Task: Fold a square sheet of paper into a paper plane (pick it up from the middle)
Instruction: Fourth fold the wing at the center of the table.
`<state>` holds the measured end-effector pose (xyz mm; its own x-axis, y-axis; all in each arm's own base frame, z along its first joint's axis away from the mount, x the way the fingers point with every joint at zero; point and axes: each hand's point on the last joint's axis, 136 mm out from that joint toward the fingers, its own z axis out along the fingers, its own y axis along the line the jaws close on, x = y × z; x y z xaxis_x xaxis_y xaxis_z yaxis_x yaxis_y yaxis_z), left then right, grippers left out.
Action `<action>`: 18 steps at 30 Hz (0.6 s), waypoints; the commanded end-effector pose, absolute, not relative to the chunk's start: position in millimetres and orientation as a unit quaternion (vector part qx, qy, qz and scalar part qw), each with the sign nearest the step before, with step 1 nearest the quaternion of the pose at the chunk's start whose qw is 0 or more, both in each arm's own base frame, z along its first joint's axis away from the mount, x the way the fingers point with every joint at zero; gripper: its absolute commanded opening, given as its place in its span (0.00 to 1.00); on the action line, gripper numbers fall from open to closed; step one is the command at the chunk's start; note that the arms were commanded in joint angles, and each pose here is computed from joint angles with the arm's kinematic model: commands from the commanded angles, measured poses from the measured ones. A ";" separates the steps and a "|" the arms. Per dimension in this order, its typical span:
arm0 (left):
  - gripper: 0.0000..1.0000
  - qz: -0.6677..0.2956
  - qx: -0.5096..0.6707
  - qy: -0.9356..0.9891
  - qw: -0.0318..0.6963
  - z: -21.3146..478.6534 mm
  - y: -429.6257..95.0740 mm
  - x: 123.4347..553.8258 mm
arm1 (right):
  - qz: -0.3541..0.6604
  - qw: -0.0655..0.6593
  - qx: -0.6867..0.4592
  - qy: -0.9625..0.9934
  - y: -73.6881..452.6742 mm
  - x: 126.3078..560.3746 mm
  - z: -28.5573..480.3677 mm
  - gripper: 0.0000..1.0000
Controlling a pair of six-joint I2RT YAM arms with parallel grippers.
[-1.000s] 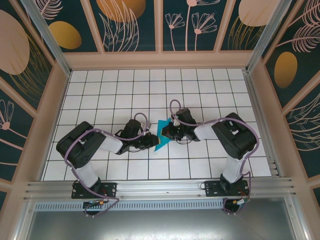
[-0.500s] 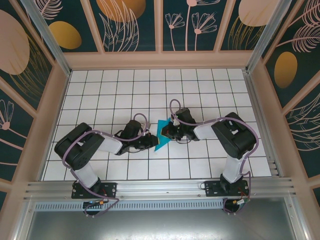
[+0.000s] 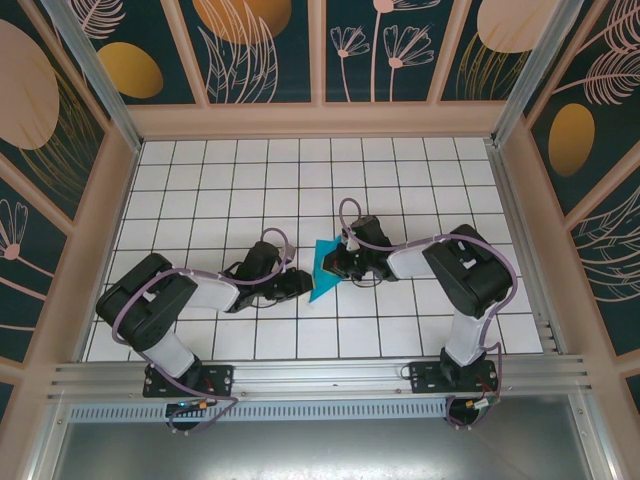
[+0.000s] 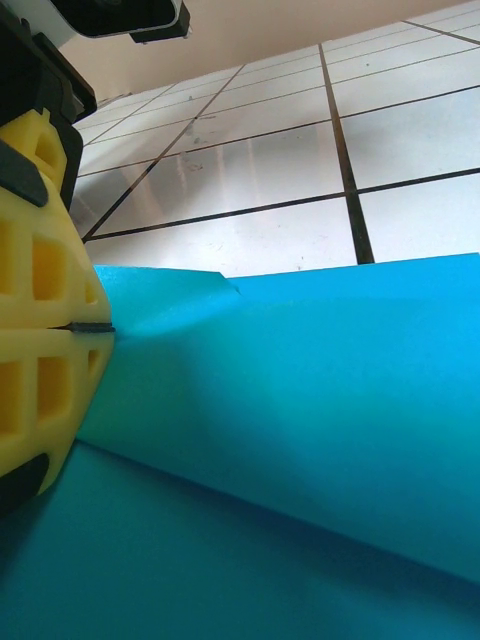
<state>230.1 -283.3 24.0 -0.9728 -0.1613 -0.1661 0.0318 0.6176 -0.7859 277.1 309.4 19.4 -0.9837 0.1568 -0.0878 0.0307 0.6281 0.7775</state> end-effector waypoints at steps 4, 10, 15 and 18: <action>0.27 -0.431 -0.030 0.897 0.097 22.9 -283.7 225.9 | 0.395 0.067 0.066 0.914 300.0 279.0 0.5 0.06; 0.20 -0.380 -0.030 0.922 0.066 -0.6 -276.9 222.3 | 0.394 0.066 0.066 0.914 299.9 278.5 0.3 0.06; 0.16 -0.353 -0.029 0.934 0.055 -10.1 -273.7 221.2 | 0.393 0.067 0.067 0.915 299.4 278.3 0.5 0.06; 0.13 -0.316 -0.034 0.947 0.039 -25.0 -265.8 218.1 | 0.392 0.066 0.066 0.915 299.1 277.6 0.0 0.06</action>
